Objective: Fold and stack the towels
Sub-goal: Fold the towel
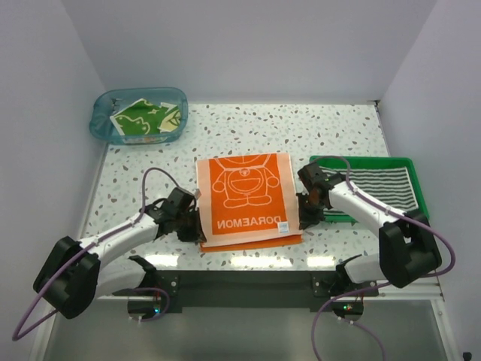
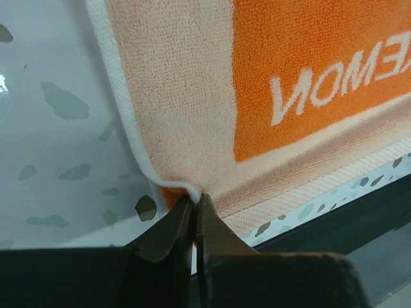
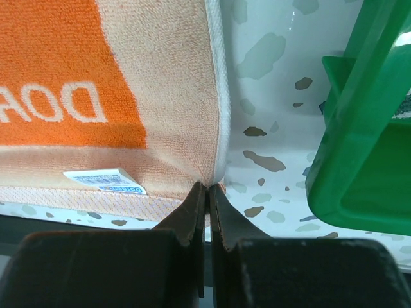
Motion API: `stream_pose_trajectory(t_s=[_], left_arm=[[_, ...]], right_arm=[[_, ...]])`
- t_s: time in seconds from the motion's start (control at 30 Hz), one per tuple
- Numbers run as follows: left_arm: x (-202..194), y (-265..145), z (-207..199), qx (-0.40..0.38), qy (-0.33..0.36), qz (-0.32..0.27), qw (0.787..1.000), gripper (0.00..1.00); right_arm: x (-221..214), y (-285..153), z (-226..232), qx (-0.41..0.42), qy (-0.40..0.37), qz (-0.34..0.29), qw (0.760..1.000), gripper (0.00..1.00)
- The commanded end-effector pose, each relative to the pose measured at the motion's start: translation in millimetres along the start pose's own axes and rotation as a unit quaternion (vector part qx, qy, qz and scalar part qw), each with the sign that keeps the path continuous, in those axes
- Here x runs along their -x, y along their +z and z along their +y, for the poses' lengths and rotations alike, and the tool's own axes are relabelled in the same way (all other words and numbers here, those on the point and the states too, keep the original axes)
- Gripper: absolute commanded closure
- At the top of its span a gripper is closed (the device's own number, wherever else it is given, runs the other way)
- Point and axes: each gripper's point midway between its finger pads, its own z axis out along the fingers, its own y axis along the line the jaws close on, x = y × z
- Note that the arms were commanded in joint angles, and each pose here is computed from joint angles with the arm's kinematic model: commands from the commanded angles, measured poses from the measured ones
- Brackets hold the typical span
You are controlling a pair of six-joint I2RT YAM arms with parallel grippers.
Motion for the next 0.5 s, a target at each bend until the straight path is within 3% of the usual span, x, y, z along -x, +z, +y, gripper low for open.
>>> stream_pose_trajectory(t_s=[0.0,0.47], left_arm=[[0.8,9.7,17.8,0.038,0.010,-0.004,0.999,1.00],[-6.9,13.2,30.6,0.072,-0.023,0.004,0.997,1.00]], right_arm=[[-3.4,2.3,-27.3,-0.063,-0.012,0.005,0.998,0.99],[-17.9,24.3,-27.5,-0.055,-0.010,0.038,0.998,0.99]])
